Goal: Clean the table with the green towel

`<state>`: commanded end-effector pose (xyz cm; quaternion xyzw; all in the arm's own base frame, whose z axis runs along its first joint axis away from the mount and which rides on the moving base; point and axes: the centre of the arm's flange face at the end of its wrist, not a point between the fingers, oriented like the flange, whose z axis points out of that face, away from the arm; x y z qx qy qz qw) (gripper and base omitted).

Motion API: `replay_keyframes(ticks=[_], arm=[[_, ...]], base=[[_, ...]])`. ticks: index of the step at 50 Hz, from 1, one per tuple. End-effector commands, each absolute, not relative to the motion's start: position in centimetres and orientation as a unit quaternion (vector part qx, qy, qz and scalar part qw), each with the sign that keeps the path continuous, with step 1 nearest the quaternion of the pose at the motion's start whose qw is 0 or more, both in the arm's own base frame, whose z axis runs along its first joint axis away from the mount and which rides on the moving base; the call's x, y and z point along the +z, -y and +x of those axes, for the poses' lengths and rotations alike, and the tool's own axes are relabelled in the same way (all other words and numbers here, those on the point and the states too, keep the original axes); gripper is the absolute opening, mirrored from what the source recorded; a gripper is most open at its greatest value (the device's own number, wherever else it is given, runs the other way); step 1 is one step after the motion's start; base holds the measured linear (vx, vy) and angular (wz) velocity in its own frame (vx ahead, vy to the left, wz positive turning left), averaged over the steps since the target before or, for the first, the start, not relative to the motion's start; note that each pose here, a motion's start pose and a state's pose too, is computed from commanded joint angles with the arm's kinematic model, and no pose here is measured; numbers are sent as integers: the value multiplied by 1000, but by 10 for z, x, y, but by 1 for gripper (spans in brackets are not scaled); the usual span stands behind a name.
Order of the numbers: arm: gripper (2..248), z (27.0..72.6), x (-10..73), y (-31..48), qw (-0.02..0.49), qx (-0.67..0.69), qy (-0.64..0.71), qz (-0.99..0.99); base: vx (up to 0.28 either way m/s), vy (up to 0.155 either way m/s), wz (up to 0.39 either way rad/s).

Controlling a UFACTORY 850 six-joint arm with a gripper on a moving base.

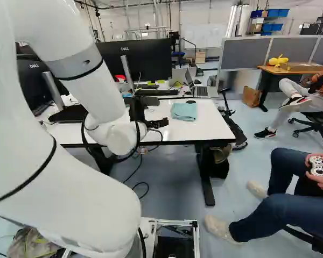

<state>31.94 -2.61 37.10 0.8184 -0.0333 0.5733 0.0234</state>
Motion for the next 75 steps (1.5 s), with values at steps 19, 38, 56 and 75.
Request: replay_keyframes(ticks=[19,38,56,75], arm=[[247,348,376,46,38,575,53,816],[247,376,394,68,53,592,71,801],[247,402,409,90,66,597,88,795],[247,430,404,116,76,576,107,806]], base=[[0,0,0],[0,0,0],[0,0,0],[0,0,0]])
